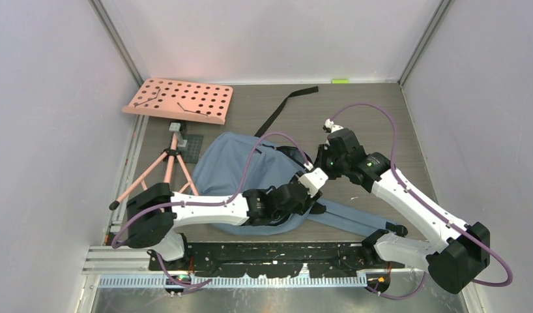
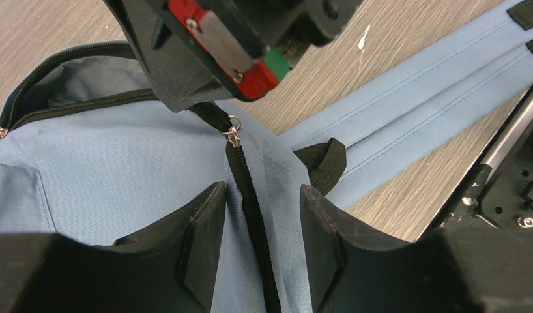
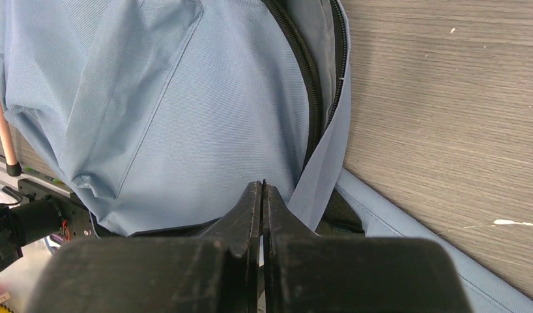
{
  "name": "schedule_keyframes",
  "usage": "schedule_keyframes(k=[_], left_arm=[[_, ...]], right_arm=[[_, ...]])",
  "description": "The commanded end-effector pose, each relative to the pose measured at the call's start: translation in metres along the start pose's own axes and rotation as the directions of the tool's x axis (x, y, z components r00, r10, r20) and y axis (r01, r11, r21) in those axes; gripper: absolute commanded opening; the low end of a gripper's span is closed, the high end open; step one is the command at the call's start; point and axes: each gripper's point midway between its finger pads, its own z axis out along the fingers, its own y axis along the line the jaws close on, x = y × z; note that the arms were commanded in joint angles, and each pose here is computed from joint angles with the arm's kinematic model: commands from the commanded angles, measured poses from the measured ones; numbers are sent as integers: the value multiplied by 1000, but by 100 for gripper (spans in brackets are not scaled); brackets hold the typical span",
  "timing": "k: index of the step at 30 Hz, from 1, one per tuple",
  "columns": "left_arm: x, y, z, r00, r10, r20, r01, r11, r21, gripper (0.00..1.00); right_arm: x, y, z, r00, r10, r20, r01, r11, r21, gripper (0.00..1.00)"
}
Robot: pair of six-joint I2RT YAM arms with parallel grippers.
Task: Pack the student bag
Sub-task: Zip the student bag at the center of the board.
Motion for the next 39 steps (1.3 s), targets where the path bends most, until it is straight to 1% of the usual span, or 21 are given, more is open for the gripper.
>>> schedule_keyframes(k=[1, 2, 3, 5, 6, 7, 12, 16, 19, 22, 27, 33, 35, 38, 39], left_arm=[[-7, 8, 9, 999, -8, 35, 10, 999, -48, 47], [-5, 8, 10, 1000, -9, 28, 11, 999, -49, 43], [-1, 7, 11, 1000, -8, 19, 9, 999, -46, 36], [6, 6, 11, 1000, -10, 4, 10, 999, -33, 15], [8, 3, 9, 1000, -13, 0, 13, 1000, -15, 6], [12, 0, 8, 1000, -14, -5, 14, 1000, 6, 0], [34, -18, -7, 999, -18, -32, 21, 992, 122, 0], [54, -38, -25, 998, 20, -62, -5, 971, 238, 0], [66, -53, -37, 996, 46, -81, -17, 947, 320, 0], [76, -63, -43, 991, 54, -121, -5, 928, 374, 0], [89, -73, -48, 984, 76, -159, -6, 917, 400, 0], [102, -83, -54, 974, 113, -198, -26, 918, 395, 0], [98, -83, -57, 976, 98, -192, -19, 927, 376, 0], [81, -85, -64, 987, 41, -158, 22, 926, 377, 0], [73, -86, -68, 990, 21, -143, 36, 922, 386, 8]], right_arm=[[-12, 9, -5, 999, 12, 46, -11, 999, -38, 1], [-13, 8, -5, 999, 12, 47, -11, 999, -37, 0], [-13, 8, -4, 999, 14, 48, -12, 999, -34, 0], [-14, 6, -5, 998, 14, 58, -13, 1000, -22, 1], [-16, 5, -5, 998, 15, 66, -14, 1000, -16, 1], [-19, 2, -7, 996, 16, 83, -16, 1000, -2, 1], [-42, -22, -15, 979, -16, 202, -13, 990, 142, 0], [-55, -35, -16, 969, -63, 239, 7, 974, 226, 1], [-62, -37, -10, 967, -81, 243, 17, 968, 252, 0], [-71, -39, -8, 959, -91, 268, 13, 960, 279, 0], [-89, -43, -7, 942, -127, 311, 20, 946, 324, 0], [-101, -47, -3, 934, -170, 313, 42, 926, 376, 1], [-103, -44, -4, 933, -172, 317, 48, 930, 364, 0], [-105, -42, -6, 929, -179, 325, 53, 931, 361, 0], [-105, -41, -6, 929, -180, 323, 59, 934, 351, 0]])
